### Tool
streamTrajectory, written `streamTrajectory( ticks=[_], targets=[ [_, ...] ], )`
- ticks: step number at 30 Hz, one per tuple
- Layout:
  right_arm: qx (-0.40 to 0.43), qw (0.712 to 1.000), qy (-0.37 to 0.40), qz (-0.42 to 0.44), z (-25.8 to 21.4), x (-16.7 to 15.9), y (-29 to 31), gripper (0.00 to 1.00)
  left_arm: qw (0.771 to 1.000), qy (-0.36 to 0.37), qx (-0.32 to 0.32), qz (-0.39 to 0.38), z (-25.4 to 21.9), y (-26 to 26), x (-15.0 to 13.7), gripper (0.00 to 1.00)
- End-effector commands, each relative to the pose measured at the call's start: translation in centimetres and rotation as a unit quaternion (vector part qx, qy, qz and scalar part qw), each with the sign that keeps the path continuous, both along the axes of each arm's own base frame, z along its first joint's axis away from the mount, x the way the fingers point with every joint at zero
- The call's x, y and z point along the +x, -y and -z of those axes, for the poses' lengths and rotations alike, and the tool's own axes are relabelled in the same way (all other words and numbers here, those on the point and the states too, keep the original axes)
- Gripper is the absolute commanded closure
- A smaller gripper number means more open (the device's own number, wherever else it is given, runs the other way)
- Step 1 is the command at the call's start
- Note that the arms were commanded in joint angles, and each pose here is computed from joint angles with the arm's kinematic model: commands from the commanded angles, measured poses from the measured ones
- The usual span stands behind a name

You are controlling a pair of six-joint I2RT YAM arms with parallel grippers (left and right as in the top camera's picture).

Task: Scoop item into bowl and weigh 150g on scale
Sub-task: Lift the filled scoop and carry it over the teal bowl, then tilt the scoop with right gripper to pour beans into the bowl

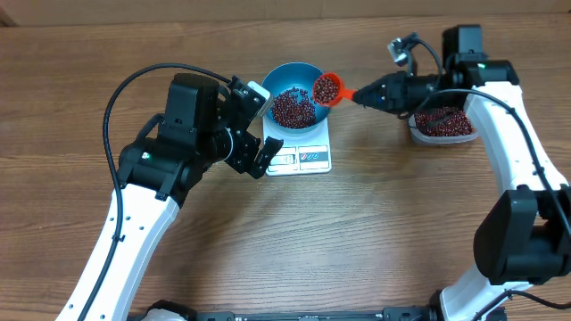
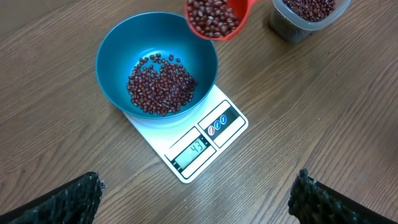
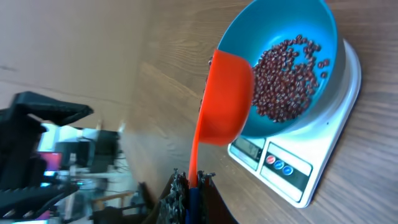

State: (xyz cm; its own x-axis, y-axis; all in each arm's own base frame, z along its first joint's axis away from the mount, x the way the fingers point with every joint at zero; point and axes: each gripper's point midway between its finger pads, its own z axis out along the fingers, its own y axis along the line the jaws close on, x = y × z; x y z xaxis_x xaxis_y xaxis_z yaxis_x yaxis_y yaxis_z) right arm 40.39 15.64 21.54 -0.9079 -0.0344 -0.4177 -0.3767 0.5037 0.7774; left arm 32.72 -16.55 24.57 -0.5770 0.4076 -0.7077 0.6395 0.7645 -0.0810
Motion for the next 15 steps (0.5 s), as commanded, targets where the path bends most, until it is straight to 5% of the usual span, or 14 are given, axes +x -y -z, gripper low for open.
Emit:
streamTrajectory(
  ticks=[1,15],
  targets=[
    [-0.040,0.999,0.030,0.010,-1.6,0.9,-0.9,0.96,1.000,0.016,-0.003,0.013,-1.0,0.2,-0.1,0.00],
    [-0.210,0.973,0.079,0.045,-0.2,2.1,-4.0,0.97,1.000,0.016,-0.003,0.013,-1.0,0.2,-0.1,0.00]
  ],
)
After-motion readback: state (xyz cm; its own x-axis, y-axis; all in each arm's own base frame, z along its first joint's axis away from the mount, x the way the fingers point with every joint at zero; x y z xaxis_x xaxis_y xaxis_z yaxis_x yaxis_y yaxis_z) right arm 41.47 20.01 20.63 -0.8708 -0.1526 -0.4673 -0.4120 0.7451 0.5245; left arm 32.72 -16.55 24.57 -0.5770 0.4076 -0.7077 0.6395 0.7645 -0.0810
